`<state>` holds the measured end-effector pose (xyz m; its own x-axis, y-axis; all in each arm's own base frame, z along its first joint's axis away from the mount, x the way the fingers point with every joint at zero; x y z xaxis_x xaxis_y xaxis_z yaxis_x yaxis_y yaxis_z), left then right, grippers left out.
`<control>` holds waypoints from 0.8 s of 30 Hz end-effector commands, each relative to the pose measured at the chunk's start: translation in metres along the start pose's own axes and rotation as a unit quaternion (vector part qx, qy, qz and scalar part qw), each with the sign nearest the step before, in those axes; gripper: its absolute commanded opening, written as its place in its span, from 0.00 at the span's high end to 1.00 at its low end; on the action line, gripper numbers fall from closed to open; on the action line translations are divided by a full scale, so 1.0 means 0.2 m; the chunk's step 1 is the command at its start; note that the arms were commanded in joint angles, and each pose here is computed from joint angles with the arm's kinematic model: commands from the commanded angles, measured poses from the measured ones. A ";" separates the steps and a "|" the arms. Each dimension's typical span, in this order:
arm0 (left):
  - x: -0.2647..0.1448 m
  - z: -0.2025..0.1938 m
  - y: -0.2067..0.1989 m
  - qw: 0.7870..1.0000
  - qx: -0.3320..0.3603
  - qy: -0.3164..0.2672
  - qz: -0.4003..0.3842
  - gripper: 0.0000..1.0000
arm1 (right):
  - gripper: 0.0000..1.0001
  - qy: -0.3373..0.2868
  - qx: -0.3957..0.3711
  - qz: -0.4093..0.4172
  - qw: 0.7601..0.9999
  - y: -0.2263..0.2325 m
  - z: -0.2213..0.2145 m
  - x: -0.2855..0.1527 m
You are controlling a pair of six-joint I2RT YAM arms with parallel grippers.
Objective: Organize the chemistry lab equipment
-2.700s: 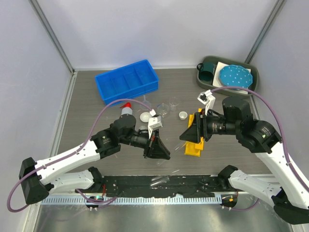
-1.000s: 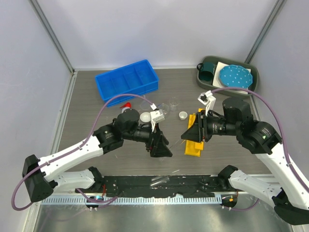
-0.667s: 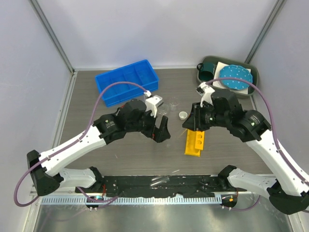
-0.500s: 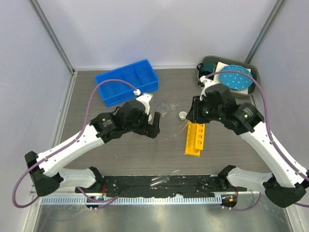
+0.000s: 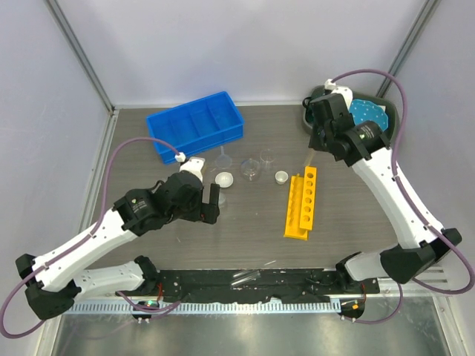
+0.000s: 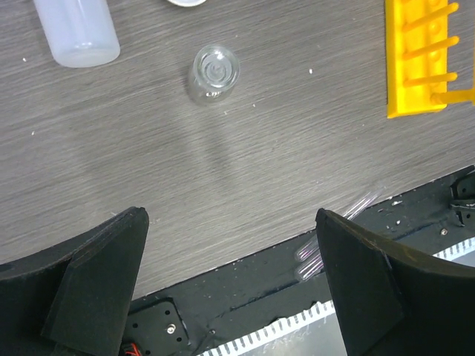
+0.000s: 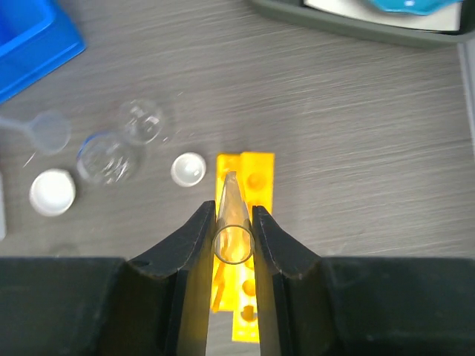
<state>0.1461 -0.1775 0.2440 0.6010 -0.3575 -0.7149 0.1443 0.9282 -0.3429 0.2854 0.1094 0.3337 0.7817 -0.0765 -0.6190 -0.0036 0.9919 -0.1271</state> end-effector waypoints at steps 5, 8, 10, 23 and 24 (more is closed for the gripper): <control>-0.02 -0.04 0.09 1.000 -0.013 -0.010 0.024 0.00 | 0.92 -0.017 0.035 -0.060 0.997 -0.18 0.14 0.12; -0.02 -0.05 0.11 0.999 -0.012 -0.009 0.029 0.00 | 0.92 -0.010 0.034 -0.052 0.998 -0.16 0.12 0.14; -0.02 -0.05 0.11 1.000 -0.011 -0.010 0.028 0.00 | 0.92 -0.001 0.031 -0.047 0.998 -0.14 0.09 0.15; 0.02 -0.05 0.09 1.000 -0.007 -0.010 0.025 0.00 | 0.92 0.034 0.020 -0.027 0.999 -0.11 -0.06 0.20; 0.02 -0.05 0.09 1.000 -0.008 -0.011 0.024 0.00 | 0.92 0.035 0.020 -0.031 0.999 -0.12 -0.06 0.20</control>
<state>0.1374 -0.1593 0.2252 0.5973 -0.3011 -0.7434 0.1026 0.9479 -0.3015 0.3118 0.0837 0.2852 0.6820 -0.1615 -0.7133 0.0599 0.9844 -0.1655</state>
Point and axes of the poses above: each gripper's point midway between its finger pads, its own x axis out along the fingers, its own y axis along the line the jaws close on, z = x × y, the point moved 4 cm from there along -x, back along the fingers, and after that the axes turned 12 degrees about -x, right-handed, at the moved point
